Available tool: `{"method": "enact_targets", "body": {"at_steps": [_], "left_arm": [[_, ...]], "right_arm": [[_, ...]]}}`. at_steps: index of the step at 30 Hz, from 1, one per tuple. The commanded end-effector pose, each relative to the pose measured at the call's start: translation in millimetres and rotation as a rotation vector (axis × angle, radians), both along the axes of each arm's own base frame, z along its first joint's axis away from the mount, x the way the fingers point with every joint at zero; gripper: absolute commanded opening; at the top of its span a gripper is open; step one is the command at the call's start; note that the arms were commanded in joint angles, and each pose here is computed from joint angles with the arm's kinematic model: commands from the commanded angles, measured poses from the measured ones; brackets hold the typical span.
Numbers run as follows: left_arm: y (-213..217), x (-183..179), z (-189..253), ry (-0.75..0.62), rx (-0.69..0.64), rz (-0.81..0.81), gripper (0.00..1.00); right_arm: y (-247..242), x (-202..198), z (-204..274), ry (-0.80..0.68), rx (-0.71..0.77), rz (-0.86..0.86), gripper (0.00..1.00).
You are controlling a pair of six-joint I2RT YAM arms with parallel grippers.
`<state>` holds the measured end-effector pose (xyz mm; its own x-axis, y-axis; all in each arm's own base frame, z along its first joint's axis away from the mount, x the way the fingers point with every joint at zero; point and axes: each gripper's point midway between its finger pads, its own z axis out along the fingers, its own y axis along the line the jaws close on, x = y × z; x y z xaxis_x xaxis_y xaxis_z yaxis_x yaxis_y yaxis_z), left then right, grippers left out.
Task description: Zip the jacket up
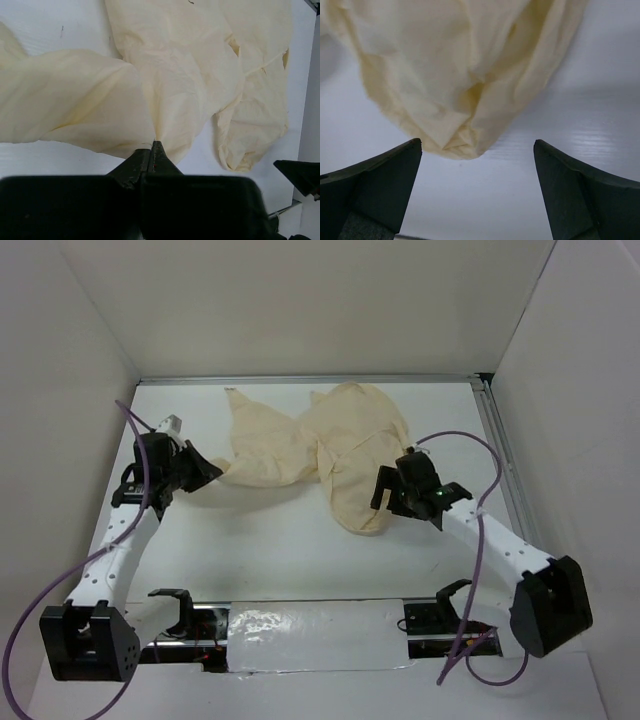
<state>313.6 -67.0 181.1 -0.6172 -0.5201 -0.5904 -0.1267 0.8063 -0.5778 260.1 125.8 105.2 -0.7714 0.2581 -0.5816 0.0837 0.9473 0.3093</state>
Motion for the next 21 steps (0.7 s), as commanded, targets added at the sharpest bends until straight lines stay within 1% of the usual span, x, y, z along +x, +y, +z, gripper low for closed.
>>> {"method": "enact_targets", "body": {"at_steps": [1, 2, 5, 6, 7, 8, 9, 10, 11, 12, 13, 14, 15, 16, 17, 18, 19, 20, 21], "left_arm": [[3.6, 7.2, 18.4, -0.056, 0.016, 0.020, 0.00], [4.4, 7.9, 20.8, -0.058, 0.016, 0.028, 0.00], [4.5, 8.3, 24.8, -0.070, 0.018, 0.026, 0.00], [4.3, 8.8, 26.5, -0.076, 0.019, 0.024, 0.00], [4.6, 10.6, 29.9, -0.088, 0.018, 0.025, 0.00], [5.4, 11.8, 32.0, -0.097, 0.020, 0.027, 0.00], [5.0, 14.1, 35.4, -0.111, 0.026, 0.020, 0.00], [5.6, 18.9, 43.2, -0.135, 0.024, 0.021, 0.00], [5.4, 23.5, 46.3, -0.146, 0.026, 0.014, 0.00], [5.4, 27.1, 51.5, -0.161, 0.025, 0.004, 0.00], [8.0, 35.5, 69.1, -0.199, 0.025, 0.009, 0.00], [11.3, 45.0, 73.7, -0.209, 0.034, 0.008, 0.00], [15.6, 53.3, 81.9, -0.224, 0.040, 0.021, 0.00], [28.5, 66.8, 111.4, -0.286, 0.066, 0.067, 0.00], [36.6, 83.2, 112.2, -0.274, 0.077, 0.090, 0.00], [46.3, 93.4, 119.6, -0.274, 0.081, 0.117, 0.00], [61.2, 115.6, 149.2, -0.322, 0.085, 0.139, 0.00], [66.9, 121.3, 160.8, -0.318, 0.084, 0.130, 0.00], [80.5, 127.0, 220.9, -0.423, 0.092, 0.145, 0.00]], "right_arm": [[-20.0, 8.3, -23.8, 0.066, -0.085, -0.161, 1.00], [-29.2, 9.6, -36.5, 0.102, -0.121, -0.229, 1.00], [-34.4, 16.5, -52.4, 0.133, -0.140, -0.291, 0.99], [-32.2, 22.5, -51.7, 0.134, -0.120, -0.298, 0.97], [-30.3, 26.8, -52.5, 0.137, -0.112, -0.305, 0.91], [-30.2, 31.3, -61.1, 0.153, -0.122, -0.311, 0.76], [-28.1, 40.6, -56.4, 0.148, -0.114, -0.320, 0.68], [-32.3, 48.0, -55.7, 0.153, -0.122, -0.334, 0.57], [-35.1, 50.9, -61.9, 0.183, -0.150, -0.335, 0.32], [-36.4, 70.4, -43.7, 0.134, -0.152, -0.351, 0.10], [-39.6, 81.0, -32.0, 0.109, -0.165, -0.353, 0.00], [-34.8, 103.9, 4.8, 0.030, -0.149, -0.338, 0.00], [-27.3, 116.7, 29.7, -0.024, -0.129, -0.305, 0.00], [-19.2, 129.0, 60.8, -0.091, -0.123, -0.255, 0.00], [-6.9, 151.7, 123.5, -0.215, -0.071, -0.231, 0.00], [0.9, 161.3, 155.4, -0.274, -0.045, -0.203, 0.00], [14.0, 173.5, 177.9, -0.306, -0.023, -0.144, 0.00], [23.8, 183.3, 250.6, -0.432, 0.034, -0.116, 0.00], [29.9, 187.1, 280.4, -0.481, 0.062, -0.086, 0.00]]}}
